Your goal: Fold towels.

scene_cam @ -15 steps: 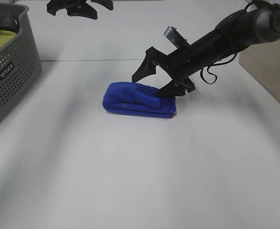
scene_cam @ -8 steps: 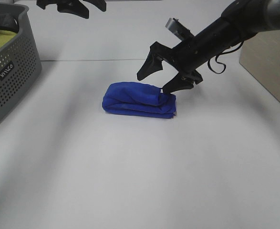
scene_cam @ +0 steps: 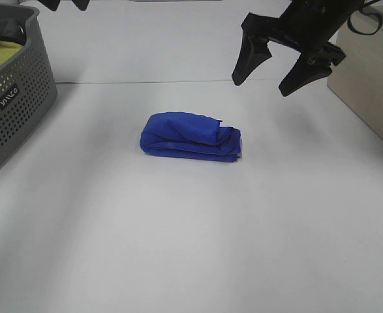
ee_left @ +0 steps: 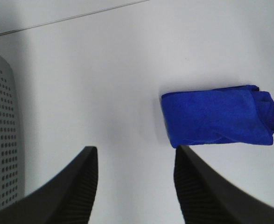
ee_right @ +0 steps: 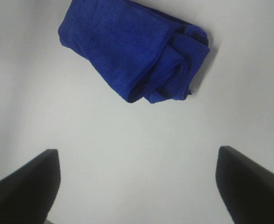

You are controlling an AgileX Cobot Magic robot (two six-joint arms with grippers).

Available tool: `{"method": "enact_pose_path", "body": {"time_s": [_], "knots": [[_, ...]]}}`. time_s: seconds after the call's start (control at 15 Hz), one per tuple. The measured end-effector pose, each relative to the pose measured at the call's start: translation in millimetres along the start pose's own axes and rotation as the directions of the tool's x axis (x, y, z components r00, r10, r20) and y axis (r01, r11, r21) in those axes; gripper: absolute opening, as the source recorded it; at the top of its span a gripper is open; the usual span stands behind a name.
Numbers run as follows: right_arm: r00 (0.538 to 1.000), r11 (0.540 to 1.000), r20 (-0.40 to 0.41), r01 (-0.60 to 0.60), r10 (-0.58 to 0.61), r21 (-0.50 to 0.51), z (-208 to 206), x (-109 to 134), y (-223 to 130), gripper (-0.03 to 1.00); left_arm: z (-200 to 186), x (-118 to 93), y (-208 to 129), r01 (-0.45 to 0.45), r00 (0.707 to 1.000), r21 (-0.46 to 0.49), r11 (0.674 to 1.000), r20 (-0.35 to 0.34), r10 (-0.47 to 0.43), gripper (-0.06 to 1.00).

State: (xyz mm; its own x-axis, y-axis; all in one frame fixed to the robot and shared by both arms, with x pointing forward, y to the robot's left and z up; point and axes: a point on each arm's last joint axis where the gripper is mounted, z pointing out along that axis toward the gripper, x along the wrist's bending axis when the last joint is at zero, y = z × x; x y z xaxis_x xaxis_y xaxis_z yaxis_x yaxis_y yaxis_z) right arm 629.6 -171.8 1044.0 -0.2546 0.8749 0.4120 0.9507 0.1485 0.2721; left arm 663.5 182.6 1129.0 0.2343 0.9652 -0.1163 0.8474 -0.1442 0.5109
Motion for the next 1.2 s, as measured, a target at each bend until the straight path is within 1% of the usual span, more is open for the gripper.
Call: {"method": "enact_pose_path", "body": {"time_s": [0.2,0.27,0.47,0.6,0.8,0.87,1.0,1.13,1.2], "knots": [[0.999,0.999,0.014,0.043,-0.044,0.017,-31,12,-12,0.85,-16,-2,-21,-0.011,1.0,0.036,0.999,-0.017,0.011,0.49],[0.998,0.999,0.022,0.051,-0.051,0.009,-36,14,-13,0.85,-28,-2,-32,-0.013,1.0,0.046,0.999,-0.022,0.014,0.49],[0.993,0.995,0.079,0.089,-0.085,-0.038,-67,21,-28,0.85,-66,1,-75,-0.019,0.999,0.073,0.997,-0.047,0.023,0.49],[0.991,0.994,0.104,0.095,-0.089,-0.048,-84,25,-50,0.85,-96,1,-110,-0.021,0.998,0.062,0.998,-0.049,0.024,0.49],[0.988,0.995,0.126,0.093,-0.089,-0.032,-99,26,-98,0.85,-140,2,-170,-0.027,0.999,0.013,1.0,-0.047,0.027,0.49],[0.988,0.995,0.128,0.091,-0.087,-0.026,-103,26,-118,0.85,-149,3,-189,-0.029,0.999,0.001,1.0,-0.046,0.029,0.49],[0.987,0.995,0.133,0.091,-0.086,-0.029,-108,25,-159,0.85,-163,5,-232,-0.043,0.998,-0.025,0.999,-0.045,0.042,0.49],[0.986,0.996,0.14,0.089,-0.086,-0.022,-107,21,-200,0.85,-173,8,-277,-0.072,0.997,-0.069,0.995,-0.045,0.069,0.49],[0.986,0.995,0.144,0.095,-0.089,-0.031,-108,19,-223,0.85,-173,10,-298,-0.073,0.997,-0.082,0.994,-0.045,0.07,0.49]]}}
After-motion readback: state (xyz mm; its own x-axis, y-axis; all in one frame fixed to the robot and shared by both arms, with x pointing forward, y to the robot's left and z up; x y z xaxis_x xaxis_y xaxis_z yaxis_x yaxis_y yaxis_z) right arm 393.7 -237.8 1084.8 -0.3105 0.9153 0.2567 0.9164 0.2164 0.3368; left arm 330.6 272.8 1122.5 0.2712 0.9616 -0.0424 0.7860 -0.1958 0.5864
